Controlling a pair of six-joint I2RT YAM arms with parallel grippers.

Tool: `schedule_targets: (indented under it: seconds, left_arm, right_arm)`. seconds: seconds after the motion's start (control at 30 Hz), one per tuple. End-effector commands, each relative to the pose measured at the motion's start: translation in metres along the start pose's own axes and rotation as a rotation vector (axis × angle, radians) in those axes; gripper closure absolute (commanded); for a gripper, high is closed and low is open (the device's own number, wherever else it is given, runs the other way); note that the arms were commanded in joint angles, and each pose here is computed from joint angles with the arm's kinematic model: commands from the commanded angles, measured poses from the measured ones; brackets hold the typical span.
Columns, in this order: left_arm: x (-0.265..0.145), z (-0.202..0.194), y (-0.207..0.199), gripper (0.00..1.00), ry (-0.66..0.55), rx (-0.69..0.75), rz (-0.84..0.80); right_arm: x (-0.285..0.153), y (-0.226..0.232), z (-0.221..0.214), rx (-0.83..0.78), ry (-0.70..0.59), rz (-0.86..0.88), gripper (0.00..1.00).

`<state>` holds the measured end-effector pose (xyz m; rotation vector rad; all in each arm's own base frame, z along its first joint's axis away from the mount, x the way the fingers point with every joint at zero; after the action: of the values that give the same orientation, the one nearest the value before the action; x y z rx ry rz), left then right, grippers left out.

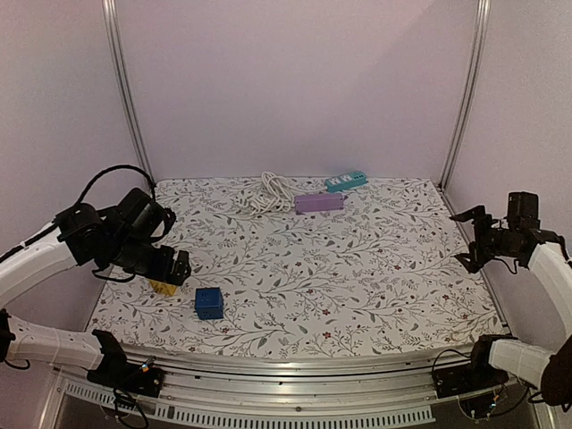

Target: Insert the plug

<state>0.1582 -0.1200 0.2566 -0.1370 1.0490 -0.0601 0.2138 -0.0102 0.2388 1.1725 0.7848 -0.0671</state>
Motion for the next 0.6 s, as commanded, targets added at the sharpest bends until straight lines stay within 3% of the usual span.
schedule_targets:
  seconds: [0.0, 0.57]
  left_arm:
    - [-0.012, 0.000, 0.004, 0.01, -0.007, -0.063, 0.046]
    - [-0.021, -0.011, 0.019, 0.01, 0.037, -0.259, 0.132]
  right_arm:
    - [0.016, 0.025, 0.010, -0.137, 0.048, 0.018, 0.01]
    - [0.135, 0.096, 0.013, -0.372, 0.262, -0.011, 0.01]
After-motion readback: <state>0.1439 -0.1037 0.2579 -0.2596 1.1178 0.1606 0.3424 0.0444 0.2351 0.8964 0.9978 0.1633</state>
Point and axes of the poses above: each gripper's point midway between its finger pads, its own x axis out along the fingers, its own y axis along the line the jaws close on, z = x × y, the point moved 10 cm from there along -x, back along the fingers, and after that the axes turned 14 degrees about -x, right-handed, at the moved point
